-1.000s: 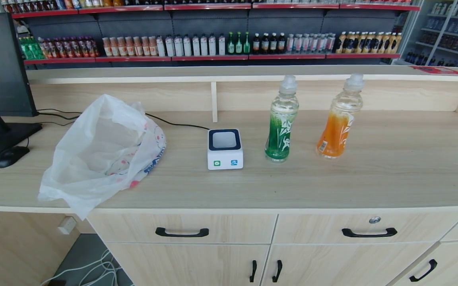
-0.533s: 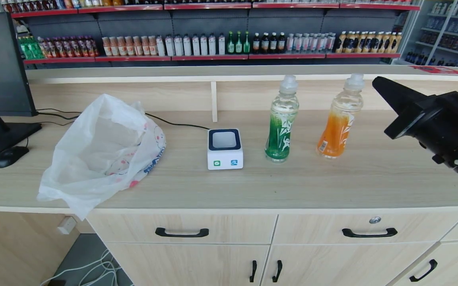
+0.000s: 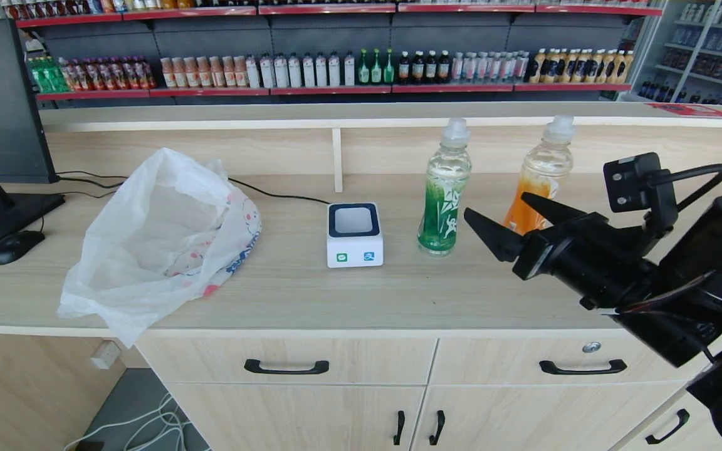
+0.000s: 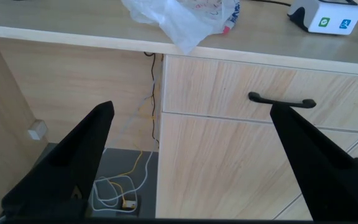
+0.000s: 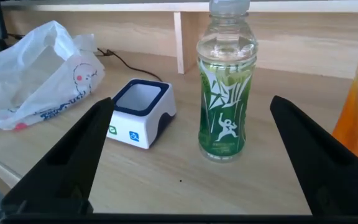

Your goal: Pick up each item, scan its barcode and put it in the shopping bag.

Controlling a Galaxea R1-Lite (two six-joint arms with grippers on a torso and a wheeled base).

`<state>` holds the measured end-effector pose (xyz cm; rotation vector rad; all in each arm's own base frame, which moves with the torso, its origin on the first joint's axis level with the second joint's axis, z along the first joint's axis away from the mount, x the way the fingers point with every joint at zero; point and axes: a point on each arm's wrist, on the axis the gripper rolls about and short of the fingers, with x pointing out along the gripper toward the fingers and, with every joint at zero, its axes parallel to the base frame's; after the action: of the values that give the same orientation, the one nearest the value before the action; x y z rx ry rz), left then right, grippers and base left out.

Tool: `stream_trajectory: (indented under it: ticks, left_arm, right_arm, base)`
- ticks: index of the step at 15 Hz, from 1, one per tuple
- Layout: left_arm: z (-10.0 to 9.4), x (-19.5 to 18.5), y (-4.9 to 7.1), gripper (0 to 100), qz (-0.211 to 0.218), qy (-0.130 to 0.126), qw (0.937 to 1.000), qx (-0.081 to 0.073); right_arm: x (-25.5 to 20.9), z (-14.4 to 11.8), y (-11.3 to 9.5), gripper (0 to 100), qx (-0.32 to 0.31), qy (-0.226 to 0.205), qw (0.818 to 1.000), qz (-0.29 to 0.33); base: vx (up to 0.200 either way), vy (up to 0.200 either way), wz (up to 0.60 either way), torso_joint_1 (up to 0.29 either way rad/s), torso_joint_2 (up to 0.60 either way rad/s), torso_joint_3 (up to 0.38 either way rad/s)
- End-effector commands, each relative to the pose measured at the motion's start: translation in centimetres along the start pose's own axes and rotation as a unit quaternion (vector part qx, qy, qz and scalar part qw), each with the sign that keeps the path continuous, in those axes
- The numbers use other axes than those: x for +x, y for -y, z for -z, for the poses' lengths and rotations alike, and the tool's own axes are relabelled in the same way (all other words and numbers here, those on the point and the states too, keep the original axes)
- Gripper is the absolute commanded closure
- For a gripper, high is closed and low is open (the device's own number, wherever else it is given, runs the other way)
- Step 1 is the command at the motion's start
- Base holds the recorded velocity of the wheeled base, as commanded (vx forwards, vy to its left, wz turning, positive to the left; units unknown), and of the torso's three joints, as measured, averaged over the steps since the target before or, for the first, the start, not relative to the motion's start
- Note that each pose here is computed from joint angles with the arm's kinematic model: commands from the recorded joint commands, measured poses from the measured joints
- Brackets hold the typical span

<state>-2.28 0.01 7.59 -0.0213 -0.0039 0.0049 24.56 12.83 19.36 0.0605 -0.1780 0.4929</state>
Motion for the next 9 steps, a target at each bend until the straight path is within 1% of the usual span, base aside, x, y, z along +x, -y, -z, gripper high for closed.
stream_trajectory:
  ticks: [1,3,9]
  left_arm:
    - [0.0,0.0,0.0,0,-0.001,0.0,1.0,-0.001]
    - [0.0,0.0,0.0,0,0.0,0.0,1.0,0.0]
    - [0.0,0.0,0.0,0,-0.001,0.0,1.0,0.0]
  right_arm:
    - [1.6,2.3,0.8,0,0.008,-0.03,0.999,0.014]
    - [3.1,2.7,1.3,0,0.009,-0.024,0.999,0.02]
    - [6.6,3.4,1.1,0,0.007,-0.008,0.999,0.039]
  base:
    - [0.0,0.0,0.0,0.0,0.0,0.0]
    - [0.0,0.0,0.0,0.0,0.0,0.0]
    - [0.0,0.0,0.0,0.0,0.0,0.0]
